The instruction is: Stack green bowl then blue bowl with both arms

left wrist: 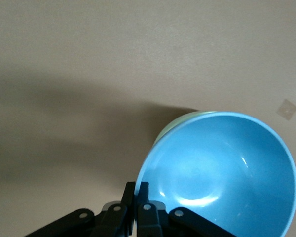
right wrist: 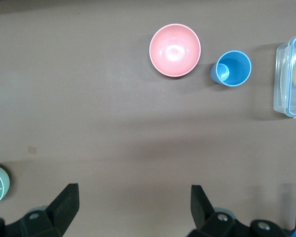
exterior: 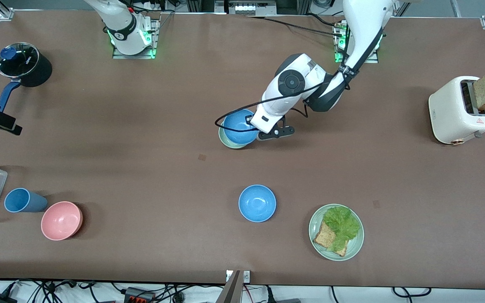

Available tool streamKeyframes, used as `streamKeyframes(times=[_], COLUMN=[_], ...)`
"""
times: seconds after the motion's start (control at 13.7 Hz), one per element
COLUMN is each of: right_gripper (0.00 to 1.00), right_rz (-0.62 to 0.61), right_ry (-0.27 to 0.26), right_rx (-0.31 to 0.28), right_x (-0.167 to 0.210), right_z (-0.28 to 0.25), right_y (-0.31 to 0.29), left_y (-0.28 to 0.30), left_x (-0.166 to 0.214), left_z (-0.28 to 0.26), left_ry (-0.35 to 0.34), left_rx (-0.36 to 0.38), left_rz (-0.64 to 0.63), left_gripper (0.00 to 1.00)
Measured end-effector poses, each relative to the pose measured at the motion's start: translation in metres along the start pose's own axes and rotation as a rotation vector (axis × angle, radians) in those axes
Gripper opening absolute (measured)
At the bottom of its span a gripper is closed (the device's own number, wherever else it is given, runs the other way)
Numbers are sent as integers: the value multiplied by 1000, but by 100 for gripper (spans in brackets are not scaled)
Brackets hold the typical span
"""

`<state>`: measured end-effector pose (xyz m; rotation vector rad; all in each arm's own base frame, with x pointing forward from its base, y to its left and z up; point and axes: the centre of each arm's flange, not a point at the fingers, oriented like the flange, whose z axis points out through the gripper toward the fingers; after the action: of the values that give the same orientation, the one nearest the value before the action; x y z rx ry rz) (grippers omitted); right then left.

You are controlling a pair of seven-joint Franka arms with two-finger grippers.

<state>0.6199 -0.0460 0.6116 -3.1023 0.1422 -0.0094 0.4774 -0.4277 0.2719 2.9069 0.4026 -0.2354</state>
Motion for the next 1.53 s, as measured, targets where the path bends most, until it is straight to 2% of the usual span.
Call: streamKeyframes(times=[0.22, 0.36, 0.73, 0.87, 1.02, 1.24, 1.53], right_gripper=[100, 100, 100, 100, 100, 100, 100], right_rz=[2, -1, -13, -24, -29, -34, -40], right_ry=[7, 6, 6, 8, 7, 1, -1], right_rx=[3, -15, -30, -31, -31, -31, -31], right_x=[-11, -22, -42, -43, -44, -44, -44], right_z=[14, 23, 18, 17, 17, 19, 20], right_y=[2, 5, 8, 7, 5, 3, 0], left_y=[-1, 2, 13, 14, 16, 19, 7], left_x=[1, 0, -7, -4, 4, 22, 73], left_z=[9, 10, 24, 23, 15, -8, -82], left_ry=[-5, 2, -5, -4, 3, -4, -38], left_rx=[-2, -15, -28, -32, -46, -36, 19], left_rz=[-4, -13, -40, -101, -191, -248, -274], left_gripper=[5, 5, 5, 8, 24, 52, 54])
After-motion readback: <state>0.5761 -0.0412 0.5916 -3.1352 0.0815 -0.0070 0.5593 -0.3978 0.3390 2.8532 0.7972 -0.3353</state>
